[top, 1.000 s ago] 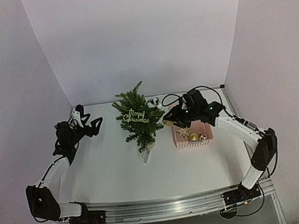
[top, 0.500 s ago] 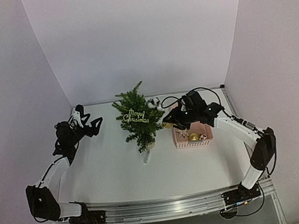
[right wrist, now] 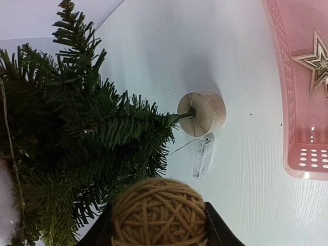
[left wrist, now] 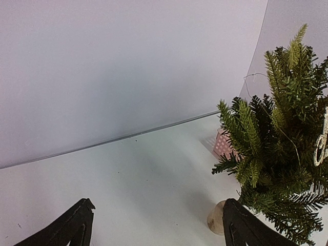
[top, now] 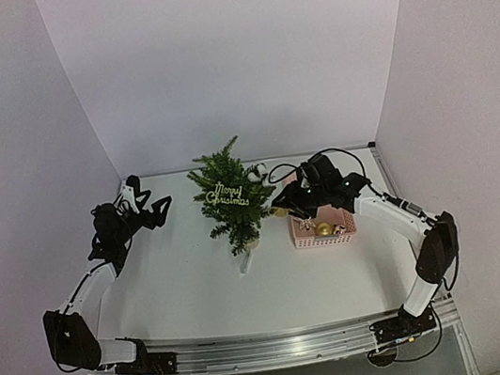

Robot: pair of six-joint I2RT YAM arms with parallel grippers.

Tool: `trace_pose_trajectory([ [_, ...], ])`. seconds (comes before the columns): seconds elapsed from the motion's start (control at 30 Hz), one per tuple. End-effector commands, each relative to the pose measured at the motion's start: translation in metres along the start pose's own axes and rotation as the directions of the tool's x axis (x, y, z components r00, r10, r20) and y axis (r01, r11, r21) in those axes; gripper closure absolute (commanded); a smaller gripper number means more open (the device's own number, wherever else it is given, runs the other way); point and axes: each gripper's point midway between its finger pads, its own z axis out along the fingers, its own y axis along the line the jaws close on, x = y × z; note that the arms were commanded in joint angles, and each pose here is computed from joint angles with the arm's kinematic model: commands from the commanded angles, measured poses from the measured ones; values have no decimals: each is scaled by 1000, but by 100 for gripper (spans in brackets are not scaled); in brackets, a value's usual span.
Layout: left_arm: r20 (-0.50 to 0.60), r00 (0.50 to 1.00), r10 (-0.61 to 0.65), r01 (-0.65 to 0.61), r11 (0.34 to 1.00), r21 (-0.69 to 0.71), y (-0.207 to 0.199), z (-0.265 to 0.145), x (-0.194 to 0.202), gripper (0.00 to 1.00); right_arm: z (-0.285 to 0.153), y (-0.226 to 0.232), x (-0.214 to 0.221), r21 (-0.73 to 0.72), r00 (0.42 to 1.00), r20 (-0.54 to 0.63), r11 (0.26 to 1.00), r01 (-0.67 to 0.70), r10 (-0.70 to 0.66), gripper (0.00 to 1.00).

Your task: Decorate the small christmas tree

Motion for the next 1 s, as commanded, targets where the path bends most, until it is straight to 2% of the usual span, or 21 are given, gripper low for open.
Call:
trace_pose_trajectory([
  [0.0, 51, 998, 32, -32, 999, -1, -1, -4, -19, 12, 4, 2, -3, 1, 1000, 26, 1000, 5, -5, 82],
  [0.7, 51, 998, 41, -41, 999, -7, -1, -5, -19, 12, 13, 11, -4, 0, 999, 35, 999, 34, -34, 83],
  [0.97, 53, 998, 44, -43, 999, -4, -1, -5, -21, 12, 6, 10, -13, 16, 995, 96, 1000, 13, -15, 86],
])
